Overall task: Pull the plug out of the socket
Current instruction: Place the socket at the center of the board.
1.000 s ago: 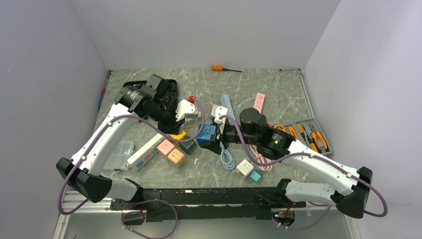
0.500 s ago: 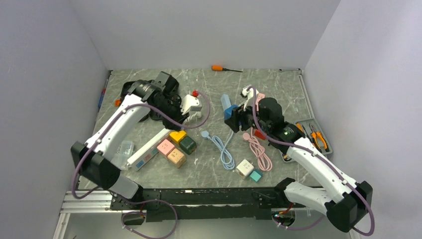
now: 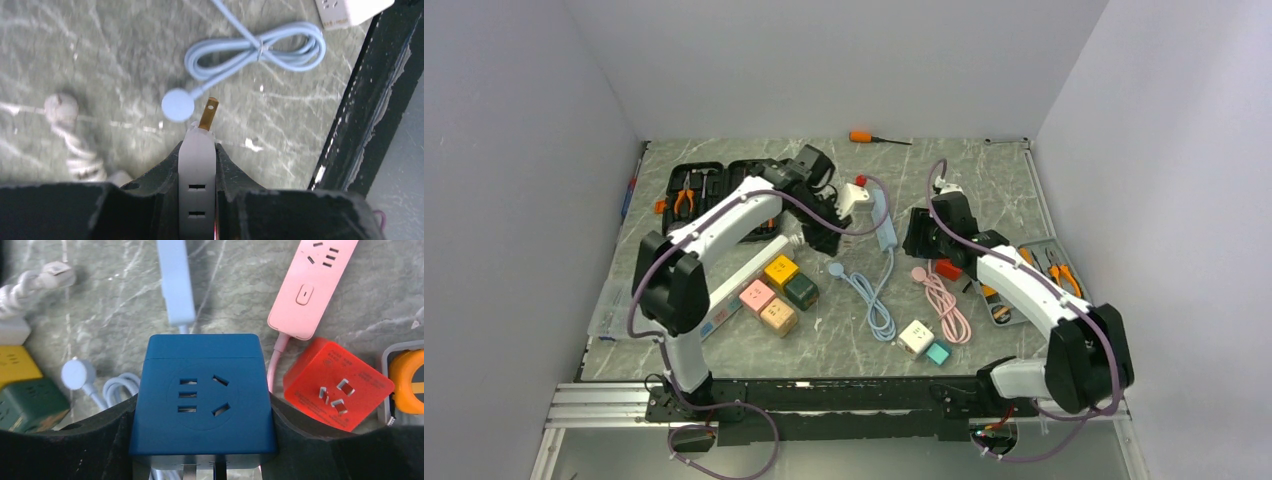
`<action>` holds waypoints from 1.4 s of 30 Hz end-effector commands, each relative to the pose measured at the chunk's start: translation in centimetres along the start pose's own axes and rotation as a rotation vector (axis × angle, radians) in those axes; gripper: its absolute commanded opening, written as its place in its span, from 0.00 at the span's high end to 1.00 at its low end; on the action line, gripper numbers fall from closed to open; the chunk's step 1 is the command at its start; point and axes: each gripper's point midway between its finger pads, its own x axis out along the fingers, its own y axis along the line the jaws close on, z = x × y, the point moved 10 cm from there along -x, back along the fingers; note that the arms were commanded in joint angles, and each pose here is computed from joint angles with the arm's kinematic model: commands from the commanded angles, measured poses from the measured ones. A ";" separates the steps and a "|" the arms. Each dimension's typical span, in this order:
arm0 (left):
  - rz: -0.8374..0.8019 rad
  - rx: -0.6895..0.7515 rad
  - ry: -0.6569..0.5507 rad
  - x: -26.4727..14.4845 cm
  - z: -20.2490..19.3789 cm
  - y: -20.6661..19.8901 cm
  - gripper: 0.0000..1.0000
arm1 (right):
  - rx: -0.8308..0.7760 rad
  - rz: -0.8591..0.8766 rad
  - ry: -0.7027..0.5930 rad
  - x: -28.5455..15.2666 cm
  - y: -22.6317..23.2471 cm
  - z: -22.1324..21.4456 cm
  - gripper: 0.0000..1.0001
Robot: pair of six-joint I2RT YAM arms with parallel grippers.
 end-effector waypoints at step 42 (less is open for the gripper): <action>-0.310 -0.184 -0.271 13.8 5.3 -4.6 1.00 | 0.260 -0.150 -0.151 -2.4 -1.0 5.7 0.00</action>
